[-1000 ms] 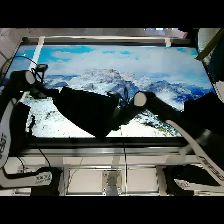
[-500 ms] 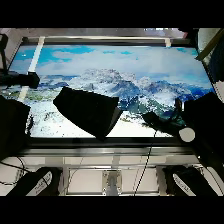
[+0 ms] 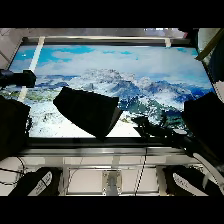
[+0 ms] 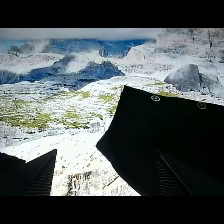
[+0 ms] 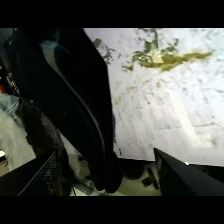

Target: Fold the clothes and pants, and hang the long-sleeved shirts on hangers.

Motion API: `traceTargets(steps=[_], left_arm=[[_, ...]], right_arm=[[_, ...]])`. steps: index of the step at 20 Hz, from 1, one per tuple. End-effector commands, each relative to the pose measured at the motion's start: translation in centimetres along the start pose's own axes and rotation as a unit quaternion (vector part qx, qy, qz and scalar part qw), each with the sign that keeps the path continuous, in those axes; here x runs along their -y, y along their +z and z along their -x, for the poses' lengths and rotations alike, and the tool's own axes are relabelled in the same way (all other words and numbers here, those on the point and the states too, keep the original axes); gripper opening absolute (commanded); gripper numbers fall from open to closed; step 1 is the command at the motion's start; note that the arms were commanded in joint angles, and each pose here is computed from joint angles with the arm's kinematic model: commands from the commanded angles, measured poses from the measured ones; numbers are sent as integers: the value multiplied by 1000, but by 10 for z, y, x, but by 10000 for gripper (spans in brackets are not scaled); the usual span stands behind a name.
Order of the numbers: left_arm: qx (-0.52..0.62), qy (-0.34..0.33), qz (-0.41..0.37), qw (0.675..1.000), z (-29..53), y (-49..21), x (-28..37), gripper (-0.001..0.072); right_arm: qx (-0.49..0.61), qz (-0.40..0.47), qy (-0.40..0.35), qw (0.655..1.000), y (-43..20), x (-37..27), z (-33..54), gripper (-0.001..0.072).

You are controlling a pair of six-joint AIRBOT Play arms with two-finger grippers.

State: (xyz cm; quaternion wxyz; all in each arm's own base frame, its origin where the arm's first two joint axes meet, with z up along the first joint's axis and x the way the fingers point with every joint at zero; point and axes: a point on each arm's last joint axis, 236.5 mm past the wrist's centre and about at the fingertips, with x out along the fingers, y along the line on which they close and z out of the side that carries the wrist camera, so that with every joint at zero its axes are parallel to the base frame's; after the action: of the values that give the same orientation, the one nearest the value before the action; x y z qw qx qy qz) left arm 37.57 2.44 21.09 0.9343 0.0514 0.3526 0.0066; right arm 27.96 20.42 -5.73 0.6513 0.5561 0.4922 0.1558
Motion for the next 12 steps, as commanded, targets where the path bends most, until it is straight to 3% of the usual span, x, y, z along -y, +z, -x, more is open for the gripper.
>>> traceTargets(steps=[1,6,12], left_arm=[[1,0,0,1000,1,0,0,695],[-5,-1,0,1000,1,-3,1,695],[-10,-5,2,1000,1,-5,3,695]], right_arm=[[-68,3,66,995,-7,-22,-39,696],[-110,26,18,993,-32,-8,-92,691],[-77,31,-43,996,-19,-8,-117,688]])
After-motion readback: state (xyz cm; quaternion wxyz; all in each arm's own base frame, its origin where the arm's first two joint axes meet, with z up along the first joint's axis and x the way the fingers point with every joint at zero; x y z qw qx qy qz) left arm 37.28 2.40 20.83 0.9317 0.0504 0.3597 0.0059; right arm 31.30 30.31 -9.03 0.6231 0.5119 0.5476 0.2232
